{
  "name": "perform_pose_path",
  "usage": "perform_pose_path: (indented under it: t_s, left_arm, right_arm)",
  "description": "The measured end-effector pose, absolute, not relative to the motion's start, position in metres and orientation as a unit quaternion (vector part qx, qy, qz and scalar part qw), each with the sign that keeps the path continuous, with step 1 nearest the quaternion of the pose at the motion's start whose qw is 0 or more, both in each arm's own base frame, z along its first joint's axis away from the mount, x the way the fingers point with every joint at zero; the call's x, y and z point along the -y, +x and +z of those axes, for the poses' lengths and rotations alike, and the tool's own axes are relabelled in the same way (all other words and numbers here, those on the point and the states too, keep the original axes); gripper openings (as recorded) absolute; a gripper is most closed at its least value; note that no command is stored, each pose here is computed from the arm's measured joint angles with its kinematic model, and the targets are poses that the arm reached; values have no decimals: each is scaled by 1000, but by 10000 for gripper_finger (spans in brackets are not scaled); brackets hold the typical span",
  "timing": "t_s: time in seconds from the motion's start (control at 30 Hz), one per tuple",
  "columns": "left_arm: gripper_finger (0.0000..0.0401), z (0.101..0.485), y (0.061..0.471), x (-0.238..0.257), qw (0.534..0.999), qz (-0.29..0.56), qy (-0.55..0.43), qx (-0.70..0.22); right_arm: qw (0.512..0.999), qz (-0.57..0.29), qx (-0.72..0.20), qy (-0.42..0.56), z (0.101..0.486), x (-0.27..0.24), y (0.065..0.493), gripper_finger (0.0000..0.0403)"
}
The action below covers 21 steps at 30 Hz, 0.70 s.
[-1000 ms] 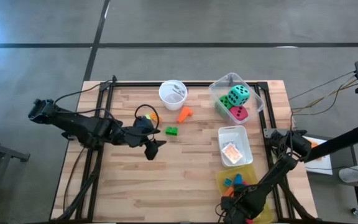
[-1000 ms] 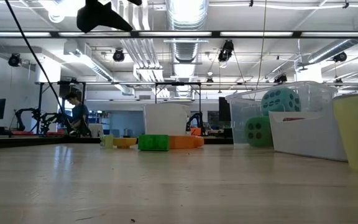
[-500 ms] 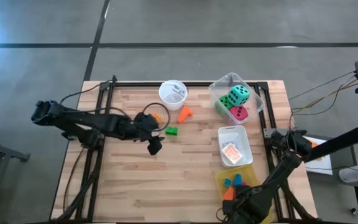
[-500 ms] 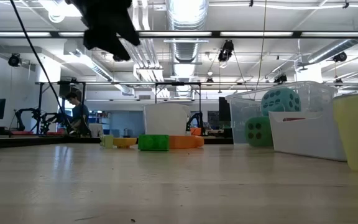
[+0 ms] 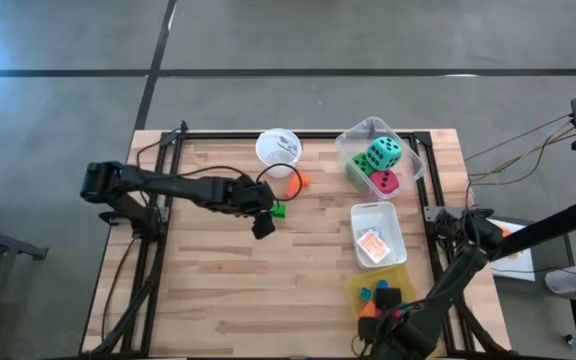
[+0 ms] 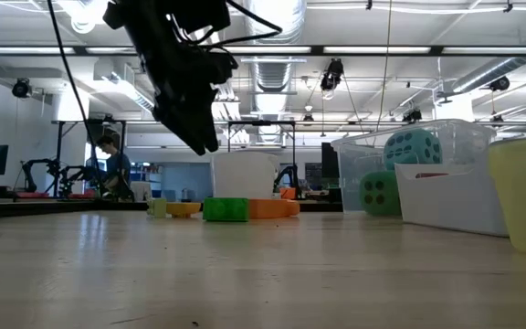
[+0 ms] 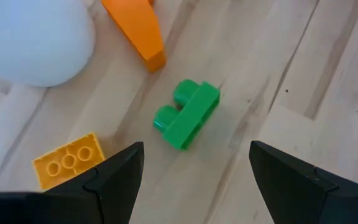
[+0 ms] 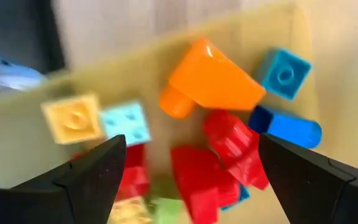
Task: Pick & Place Toys
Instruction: Put the green game piece into the yellow bin
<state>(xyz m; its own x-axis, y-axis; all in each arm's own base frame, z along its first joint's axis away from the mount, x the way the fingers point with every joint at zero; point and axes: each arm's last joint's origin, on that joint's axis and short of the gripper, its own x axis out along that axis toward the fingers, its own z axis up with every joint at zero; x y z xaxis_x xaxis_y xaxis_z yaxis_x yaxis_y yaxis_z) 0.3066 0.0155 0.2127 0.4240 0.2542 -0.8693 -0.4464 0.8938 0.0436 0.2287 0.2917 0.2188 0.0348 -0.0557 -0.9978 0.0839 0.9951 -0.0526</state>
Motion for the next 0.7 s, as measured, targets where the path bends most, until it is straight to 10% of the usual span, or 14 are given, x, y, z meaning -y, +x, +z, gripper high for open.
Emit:
perform_pose_path:
  t_s: [0.7]
  left_arm:
    - [293, 174, 333, -31, 818, 176, -43, -547]
  right_arm:
    - [760, -56, -648, 4, 228, -300, 228, 357]
